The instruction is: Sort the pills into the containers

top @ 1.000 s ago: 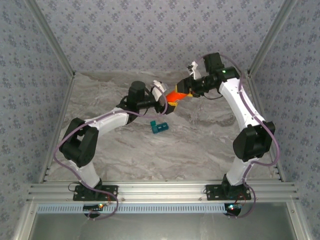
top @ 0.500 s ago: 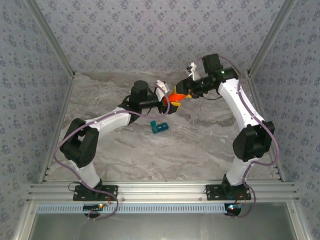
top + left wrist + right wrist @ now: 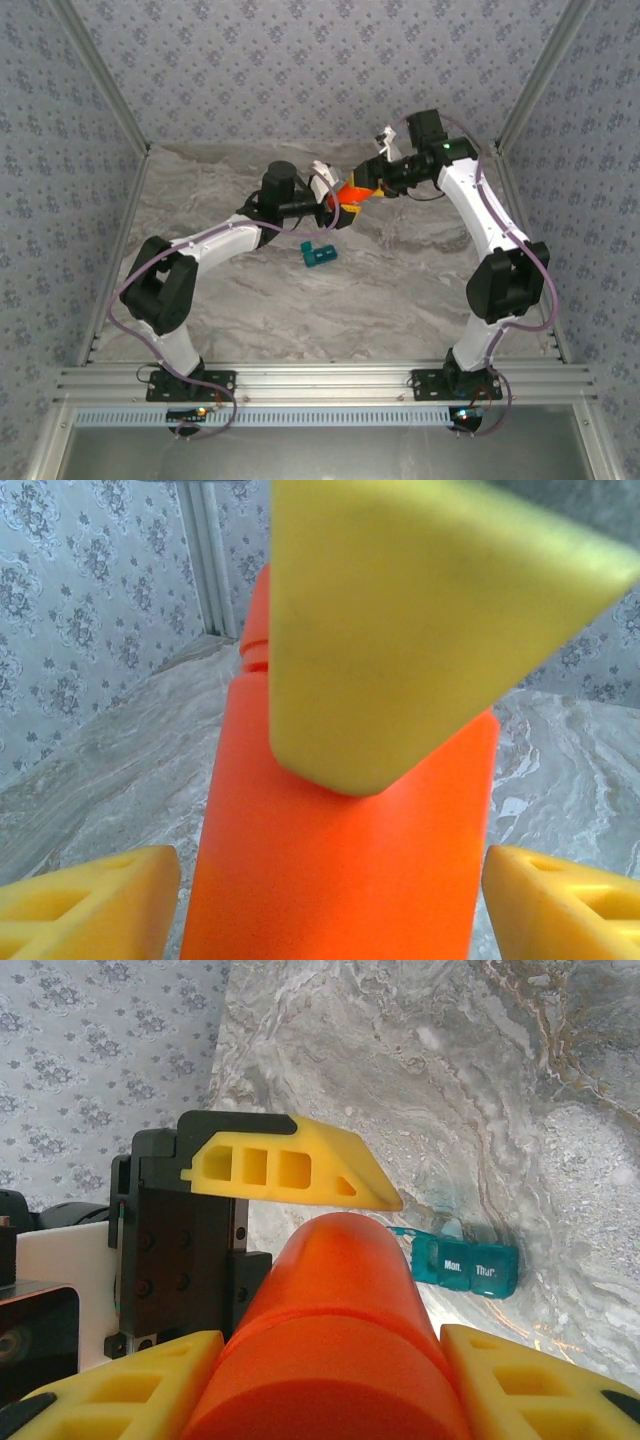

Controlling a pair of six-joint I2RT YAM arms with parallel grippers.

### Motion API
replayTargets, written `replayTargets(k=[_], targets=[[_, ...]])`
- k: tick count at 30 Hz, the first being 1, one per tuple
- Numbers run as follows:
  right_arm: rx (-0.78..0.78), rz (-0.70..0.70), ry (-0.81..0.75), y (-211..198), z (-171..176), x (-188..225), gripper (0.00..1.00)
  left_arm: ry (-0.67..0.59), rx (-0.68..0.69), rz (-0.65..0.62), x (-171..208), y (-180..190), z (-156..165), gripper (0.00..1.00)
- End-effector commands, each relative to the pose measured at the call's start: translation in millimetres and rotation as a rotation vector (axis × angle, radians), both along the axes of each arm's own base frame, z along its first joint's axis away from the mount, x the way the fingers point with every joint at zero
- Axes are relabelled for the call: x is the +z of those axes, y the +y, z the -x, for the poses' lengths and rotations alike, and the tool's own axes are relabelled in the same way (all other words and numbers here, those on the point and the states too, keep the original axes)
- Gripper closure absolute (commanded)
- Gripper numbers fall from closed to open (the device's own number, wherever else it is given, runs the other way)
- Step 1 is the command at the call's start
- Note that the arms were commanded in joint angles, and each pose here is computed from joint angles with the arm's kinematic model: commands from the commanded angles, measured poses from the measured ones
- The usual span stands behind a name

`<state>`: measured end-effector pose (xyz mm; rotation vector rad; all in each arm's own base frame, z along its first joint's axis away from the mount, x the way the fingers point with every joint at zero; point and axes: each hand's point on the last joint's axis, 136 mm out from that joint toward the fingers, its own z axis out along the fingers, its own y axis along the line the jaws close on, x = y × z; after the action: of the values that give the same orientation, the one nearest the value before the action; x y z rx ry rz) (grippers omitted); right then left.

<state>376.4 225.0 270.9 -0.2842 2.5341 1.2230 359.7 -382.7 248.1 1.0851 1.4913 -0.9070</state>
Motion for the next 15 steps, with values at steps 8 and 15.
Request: replayTargets(k=[8,15], targets=[[0.008,-0.061,-0.023,1.8,8.6,18.5,0.73,0.039,-0.035,-0.002,-0.8,-10.2,1.1,0.25],[0.008,-0.07,-0.027,1.5,7.8,20.7,0.73,0.049,-0.029,-0.014,-4.4,-13.8,-0.2,0.2]])
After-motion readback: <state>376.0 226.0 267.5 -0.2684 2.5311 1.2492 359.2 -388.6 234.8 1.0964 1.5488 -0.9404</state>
